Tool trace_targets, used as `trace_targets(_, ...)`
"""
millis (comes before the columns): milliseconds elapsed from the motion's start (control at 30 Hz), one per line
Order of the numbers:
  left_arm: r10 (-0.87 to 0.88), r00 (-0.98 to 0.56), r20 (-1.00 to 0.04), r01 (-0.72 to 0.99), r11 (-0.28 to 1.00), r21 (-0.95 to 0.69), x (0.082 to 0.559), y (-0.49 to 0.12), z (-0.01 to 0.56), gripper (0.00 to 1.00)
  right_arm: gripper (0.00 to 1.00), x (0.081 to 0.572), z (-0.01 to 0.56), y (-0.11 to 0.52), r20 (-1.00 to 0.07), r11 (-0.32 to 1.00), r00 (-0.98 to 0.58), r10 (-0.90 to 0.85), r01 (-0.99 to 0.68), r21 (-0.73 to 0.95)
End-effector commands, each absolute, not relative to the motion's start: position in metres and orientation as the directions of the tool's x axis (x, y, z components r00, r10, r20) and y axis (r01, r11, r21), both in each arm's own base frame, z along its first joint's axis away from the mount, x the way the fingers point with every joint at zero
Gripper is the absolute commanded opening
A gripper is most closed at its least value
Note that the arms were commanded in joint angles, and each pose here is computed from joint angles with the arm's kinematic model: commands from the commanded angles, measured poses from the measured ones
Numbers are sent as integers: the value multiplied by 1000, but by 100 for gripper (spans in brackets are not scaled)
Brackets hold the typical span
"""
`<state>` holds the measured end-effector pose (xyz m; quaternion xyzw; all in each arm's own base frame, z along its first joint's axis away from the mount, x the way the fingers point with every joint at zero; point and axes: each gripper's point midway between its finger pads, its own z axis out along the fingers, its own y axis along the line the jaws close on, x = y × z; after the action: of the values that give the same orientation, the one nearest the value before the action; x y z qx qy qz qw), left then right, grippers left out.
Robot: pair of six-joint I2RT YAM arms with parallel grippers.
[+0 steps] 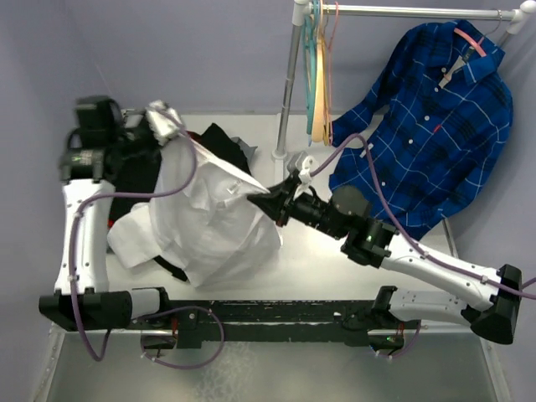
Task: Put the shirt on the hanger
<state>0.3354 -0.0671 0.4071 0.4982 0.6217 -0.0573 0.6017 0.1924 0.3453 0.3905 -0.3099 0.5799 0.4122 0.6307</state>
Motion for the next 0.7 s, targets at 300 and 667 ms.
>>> trace_targets(300,666,-157,-729,777,539,325,403,-120,195,0,0,185,285,305,-745,396,-400,533,-661,638)
trace_targets(667,776,-164,-608,768,487,415,462,-156,158,0,0,224,164,261,-723,656,-422,547,-321,683)
